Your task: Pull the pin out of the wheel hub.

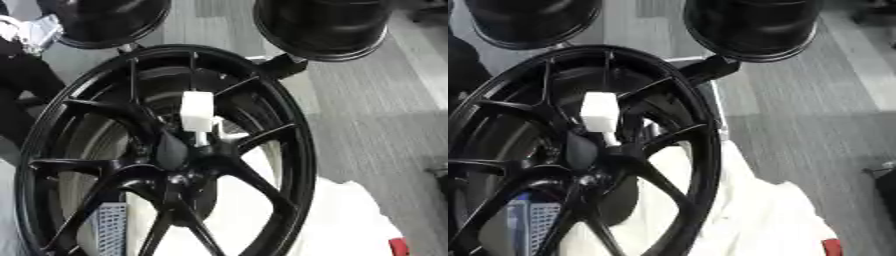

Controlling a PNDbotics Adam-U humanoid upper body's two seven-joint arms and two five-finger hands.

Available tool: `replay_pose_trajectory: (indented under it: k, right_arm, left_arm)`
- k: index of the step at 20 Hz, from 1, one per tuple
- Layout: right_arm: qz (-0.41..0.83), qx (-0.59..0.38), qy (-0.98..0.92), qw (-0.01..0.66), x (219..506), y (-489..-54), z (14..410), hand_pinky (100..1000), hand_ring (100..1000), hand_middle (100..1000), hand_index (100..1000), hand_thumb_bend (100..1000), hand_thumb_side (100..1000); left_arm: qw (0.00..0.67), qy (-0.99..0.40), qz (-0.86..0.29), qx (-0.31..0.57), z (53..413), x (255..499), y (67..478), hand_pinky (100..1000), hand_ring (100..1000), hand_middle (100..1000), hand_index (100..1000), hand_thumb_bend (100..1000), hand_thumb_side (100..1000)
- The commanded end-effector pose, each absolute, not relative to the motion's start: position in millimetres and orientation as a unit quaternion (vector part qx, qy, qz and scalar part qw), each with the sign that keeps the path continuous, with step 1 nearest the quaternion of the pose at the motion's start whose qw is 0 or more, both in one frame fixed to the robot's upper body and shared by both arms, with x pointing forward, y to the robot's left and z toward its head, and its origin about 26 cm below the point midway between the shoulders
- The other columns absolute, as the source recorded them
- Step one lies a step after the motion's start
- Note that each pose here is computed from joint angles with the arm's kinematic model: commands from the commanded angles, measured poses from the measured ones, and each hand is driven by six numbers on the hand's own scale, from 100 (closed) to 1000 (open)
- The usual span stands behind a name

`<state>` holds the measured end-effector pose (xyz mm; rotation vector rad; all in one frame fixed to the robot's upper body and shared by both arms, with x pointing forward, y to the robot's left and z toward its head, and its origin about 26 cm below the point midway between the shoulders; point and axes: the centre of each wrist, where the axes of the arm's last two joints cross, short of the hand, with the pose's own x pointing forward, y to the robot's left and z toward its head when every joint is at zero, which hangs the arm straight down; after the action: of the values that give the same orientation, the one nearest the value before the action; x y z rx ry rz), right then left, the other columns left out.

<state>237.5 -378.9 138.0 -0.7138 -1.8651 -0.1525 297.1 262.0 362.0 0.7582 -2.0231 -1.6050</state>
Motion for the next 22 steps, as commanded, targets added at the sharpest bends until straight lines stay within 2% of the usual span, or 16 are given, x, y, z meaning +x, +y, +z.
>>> replay_pose_trajectory:
  k: [1,11,22]
  right_arm:
    - [-0.044,-0.309,-0.788,0.53,236,-381,148,766,577,508,682,100,574]
    - [-0.036,-0.308,-0.785,0.537,235,-381,146,766,577,507,682,100,577]
    - [-0.037,-0.302,-0.784,0.541,237,-378,146,766,577,507,682,100,582]
  left_arm:
    - [0.215,-0.711,-0.614,0.265,370,306,251,819,748,629,830,100,489]
    - [0.21,-0.652,-0.692,0.226,378,336,208,824,760,656,846,100,580]
    - [0.214,-0.622,-0.722,0.213,366,318,182,827,767,669,873,100,638]
